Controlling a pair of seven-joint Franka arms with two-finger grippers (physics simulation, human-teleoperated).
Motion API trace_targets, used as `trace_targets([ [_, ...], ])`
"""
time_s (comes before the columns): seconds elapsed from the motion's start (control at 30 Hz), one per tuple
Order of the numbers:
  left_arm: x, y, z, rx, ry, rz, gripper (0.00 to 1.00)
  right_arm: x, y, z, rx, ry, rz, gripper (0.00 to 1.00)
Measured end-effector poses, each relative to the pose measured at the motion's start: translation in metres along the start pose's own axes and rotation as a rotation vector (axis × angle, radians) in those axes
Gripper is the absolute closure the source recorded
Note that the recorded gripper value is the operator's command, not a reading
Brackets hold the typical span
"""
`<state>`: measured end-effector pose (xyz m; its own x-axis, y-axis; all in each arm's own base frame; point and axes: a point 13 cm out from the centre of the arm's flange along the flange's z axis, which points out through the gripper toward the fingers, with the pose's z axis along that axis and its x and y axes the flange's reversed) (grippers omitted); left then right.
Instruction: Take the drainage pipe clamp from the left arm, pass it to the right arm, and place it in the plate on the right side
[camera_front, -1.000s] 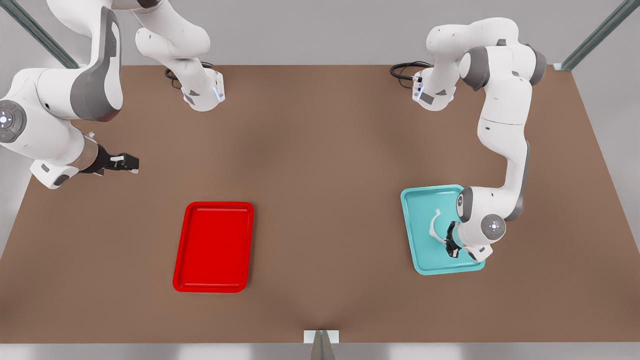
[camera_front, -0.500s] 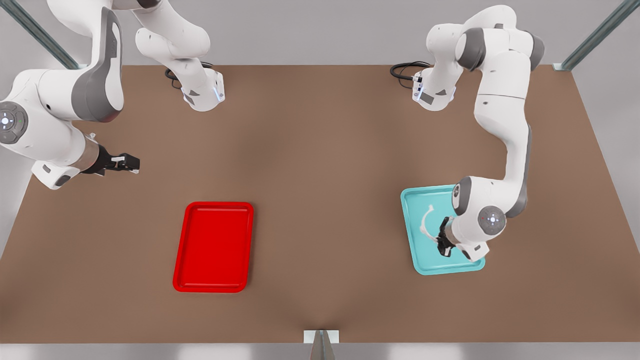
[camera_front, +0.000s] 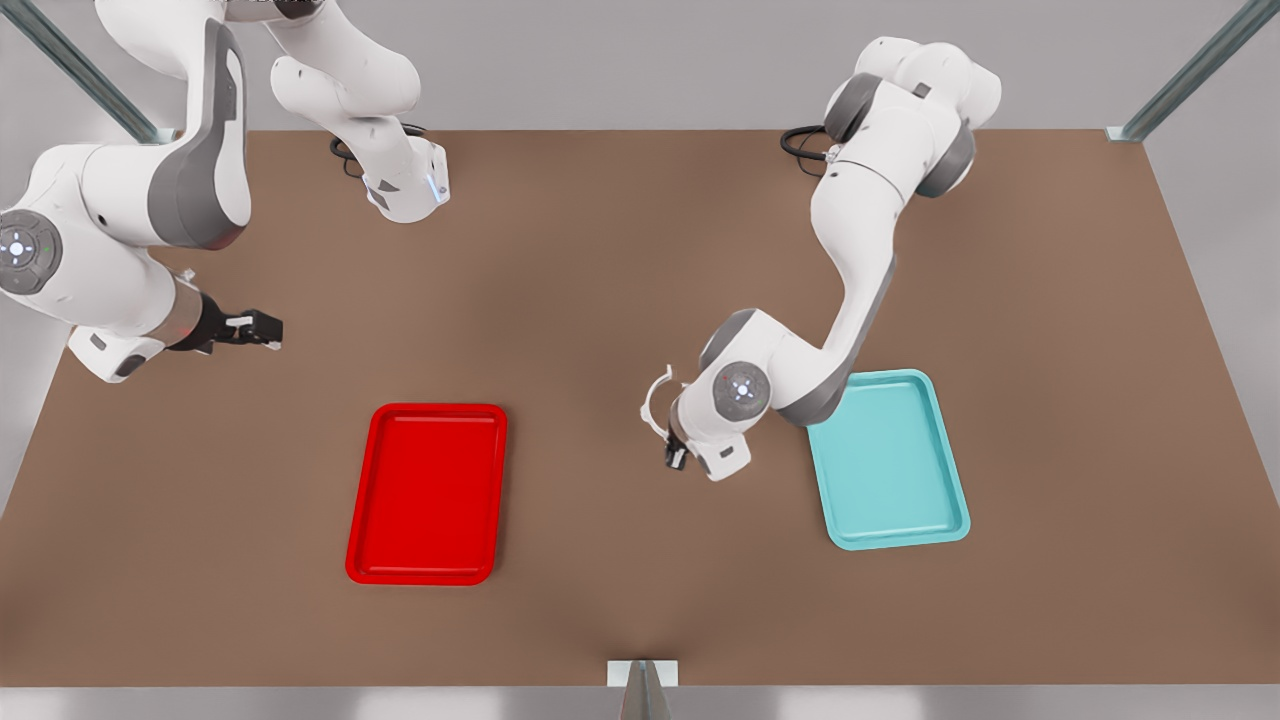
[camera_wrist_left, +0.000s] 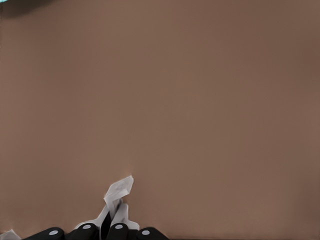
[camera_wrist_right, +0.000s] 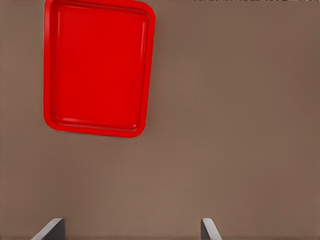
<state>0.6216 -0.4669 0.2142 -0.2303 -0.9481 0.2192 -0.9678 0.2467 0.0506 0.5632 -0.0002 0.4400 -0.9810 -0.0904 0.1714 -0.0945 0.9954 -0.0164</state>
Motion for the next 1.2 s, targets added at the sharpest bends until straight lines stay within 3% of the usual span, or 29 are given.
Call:
trace_targets([
  [0.2,0.011,-0.005,0.017,0.004,0.042,-0.219,0.79,-0.078,0.122,0.062,-0.107,-0.003,-0.152,0.0],
  [0.47,0.015,-0.015,0.017,0.029,0.072,-0.452,0.79,-0.12,0.289,0.122,-0.159,-0.13,-0.297,0.0],
  [0.83,0.023,-0.015,0.022,0.038,0.073,-0.63,0.79,-0.117,0.425,0.151,-0.185,-0.266,-0.367,0.0],
  [1.2,0.028,-0.015,0.02,0.039,0.085,-0.692,0.79,-0.09,0.46,0.182,-0.177,-0.244,-0.389,0.0],
])
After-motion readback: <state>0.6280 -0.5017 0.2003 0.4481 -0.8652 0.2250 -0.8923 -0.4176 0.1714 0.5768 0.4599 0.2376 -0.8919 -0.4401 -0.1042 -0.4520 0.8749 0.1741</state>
